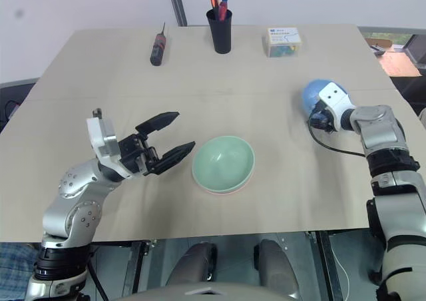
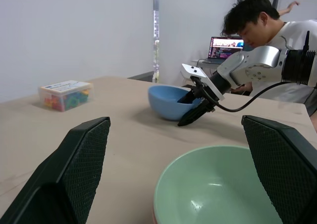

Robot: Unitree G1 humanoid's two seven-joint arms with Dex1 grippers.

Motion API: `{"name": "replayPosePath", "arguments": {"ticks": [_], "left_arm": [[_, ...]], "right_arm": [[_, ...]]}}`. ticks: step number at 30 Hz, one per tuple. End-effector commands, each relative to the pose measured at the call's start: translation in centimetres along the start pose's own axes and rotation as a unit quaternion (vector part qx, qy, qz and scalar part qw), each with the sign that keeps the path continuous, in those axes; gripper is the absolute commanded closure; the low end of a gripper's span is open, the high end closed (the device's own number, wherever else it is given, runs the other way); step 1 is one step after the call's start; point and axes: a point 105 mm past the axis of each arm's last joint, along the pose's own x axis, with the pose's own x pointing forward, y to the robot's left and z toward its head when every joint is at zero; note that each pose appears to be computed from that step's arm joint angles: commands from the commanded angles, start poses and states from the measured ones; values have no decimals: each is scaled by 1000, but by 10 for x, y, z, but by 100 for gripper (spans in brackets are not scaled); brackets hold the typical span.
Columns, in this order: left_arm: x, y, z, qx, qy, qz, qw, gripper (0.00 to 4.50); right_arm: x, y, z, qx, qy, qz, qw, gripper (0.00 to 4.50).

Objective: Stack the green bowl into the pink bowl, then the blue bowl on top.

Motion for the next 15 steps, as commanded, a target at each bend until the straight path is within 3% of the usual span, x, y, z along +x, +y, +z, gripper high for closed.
{"name": "replayPosePath", "arguments": {"ticks": [1, 3, 7, 11, 15], "left_arm": [[1, -3, 7, 17, -9, -5, 1000, 0], [1, -3, 7, 17, -9, -5, 1000, 0], [-4, 0, 6, 19, -1, 0, 1000, 0], [-6, 3, 4, 21, 4, 5, 1000, 0], [-12, 10, 2, 28, 16, 21, 999, 0]], "right_arm": [[-4, -3, 15, -19, -25, 0, 1000, 369], [-6, 1, 22, -35, -37, 7, 999, 445], [-27, 38, 75, -138, -135, 87, 977, 445], [-66, 103, 109, -257, -232, 209, 915, 445], [-94, 152, 125, -329, -268, 271, 864, 445]]}}
